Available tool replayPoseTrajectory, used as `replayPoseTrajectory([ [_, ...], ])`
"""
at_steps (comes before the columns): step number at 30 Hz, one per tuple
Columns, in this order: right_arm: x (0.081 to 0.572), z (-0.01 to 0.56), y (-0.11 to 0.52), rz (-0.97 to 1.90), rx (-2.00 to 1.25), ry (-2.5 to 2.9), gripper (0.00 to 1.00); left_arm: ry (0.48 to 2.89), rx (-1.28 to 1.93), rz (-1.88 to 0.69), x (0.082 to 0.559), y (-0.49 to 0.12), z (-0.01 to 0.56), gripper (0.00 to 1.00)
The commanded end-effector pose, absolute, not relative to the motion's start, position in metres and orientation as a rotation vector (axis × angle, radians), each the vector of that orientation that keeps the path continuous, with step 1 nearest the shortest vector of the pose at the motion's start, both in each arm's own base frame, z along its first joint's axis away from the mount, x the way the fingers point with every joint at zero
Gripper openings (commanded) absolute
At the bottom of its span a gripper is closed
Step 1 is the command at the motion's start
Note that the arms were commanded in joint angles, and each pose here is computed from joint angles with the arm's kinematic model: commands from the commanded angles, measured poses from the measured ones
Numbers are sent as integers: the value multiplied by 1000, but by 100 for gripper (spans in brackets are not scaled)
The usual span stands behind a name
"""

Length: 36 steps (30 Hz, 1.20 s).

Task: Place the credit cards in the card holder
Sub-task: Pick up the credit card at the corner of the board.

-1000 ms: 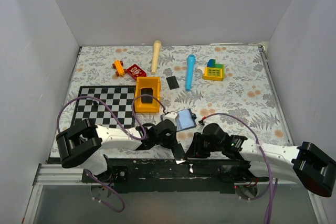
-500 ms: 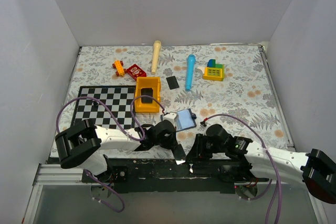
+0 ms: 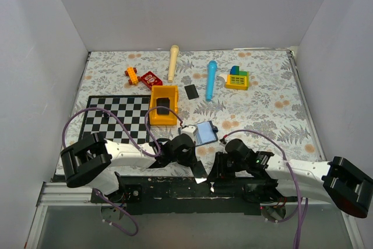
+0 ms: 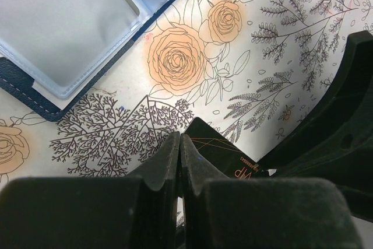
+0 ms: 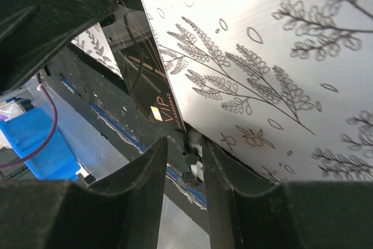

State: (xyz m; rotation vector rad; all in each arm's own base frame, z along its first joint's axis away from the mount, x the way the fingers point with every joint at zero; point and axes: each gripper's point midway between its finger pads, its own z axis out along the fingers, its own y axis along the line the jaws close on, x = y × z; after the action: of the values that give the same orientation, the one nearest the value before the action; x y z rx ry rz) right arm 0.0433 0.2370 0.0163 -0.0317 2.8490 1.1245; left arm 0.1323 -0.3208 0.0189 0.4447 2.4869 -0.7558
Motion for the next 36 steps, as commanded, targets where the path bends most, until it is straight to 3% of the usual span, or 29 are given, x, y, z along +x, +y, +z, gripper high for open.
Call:
replayPoseTrajectory([
  [1,51,20,248,1144,-76,2812,40,2555,492,-696,116,-302,5,0],
  [21,72,36,276,1264,-106,2658,41,2563,515,-715,106,-304,4,0],
  [36,74,53,278,1322,-122,2582,36,2559,504,-720,107,-306,7,0],
])
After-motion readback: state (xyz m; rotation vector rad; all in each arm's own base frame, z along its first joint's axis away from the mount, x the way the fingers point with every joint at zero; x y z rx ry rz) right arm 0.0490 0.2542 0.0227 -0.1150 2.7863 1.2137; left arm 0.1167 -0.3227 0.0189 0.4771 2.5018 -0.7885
